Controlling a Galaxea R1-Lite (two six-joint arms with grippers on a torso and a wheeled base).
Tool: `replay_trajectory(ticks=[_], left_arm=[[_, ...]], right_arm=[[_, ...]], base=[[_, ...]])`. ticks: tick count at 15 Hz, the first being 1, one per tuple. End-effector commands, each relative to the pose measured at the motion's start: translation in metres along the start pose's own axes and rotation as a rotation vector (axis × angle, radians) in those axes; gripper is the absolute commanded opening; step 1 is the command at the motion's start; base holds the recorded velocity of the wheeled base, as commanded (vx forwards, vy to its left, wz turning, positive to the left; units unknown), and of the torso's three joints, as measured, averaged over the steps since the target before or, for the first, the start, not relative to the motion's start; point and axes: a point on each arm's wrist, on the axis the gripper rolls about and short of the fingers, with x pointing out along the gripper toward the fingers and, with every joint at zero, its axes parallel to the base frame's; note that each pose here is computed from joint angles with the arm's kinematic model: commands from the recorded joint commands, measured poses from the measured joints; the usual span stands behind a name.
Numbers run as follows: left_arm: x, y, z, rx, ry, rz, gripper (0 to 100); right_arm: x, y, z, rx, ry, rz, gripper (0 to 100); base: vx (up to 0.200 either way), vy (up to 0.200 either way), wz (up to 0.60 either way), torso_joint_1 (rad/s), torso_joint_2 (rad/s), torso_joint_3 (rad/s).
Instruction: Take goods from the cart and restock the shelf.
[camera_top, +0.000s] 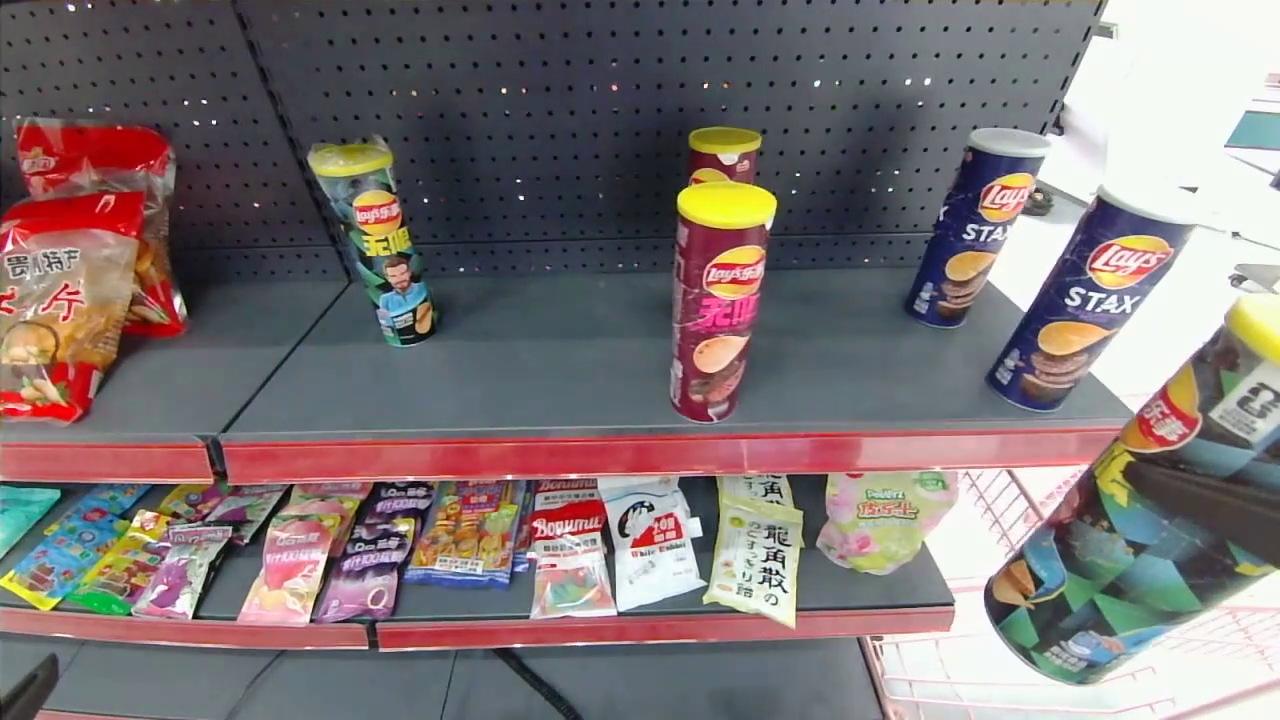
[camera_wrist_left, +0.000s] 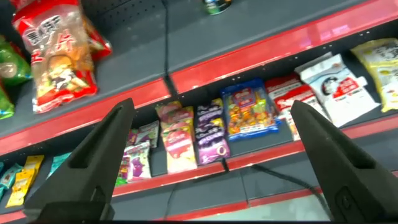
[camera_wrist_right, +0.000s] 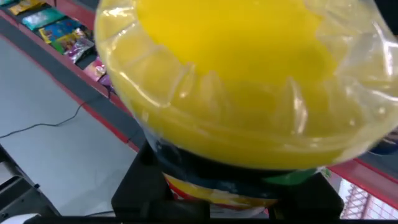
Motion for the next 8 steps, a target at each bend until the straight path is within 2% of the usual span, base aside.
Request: replay_trajectory(ticks=[1,4,8], left_arm=[[0.0000,0.0001,0.0001,0.000,0.001,0.002,100],[0.0002,0.0002,0.0006,0.000,-0.001,0.002,100],[-0.0001,0.0006,0.0014,-0.001,-0.004,0.003,100]], right_arm=[[0.0030,0.0042,0.0002,-0.006,0.001,0.056,0],[0.0072,0.0076,0.0007,-0.011,0.005,0.107,0],[0.0110,0.0069,0.0023,-0.010,0.009,0.110,0]], base=[[0.000,0.200,0.00,0.002,0.01,0.002],[0.000,0.200,0.00,0.004,0.00,-0.001],[0.000,0.200,0.00,0.006,0.00,0.002]])
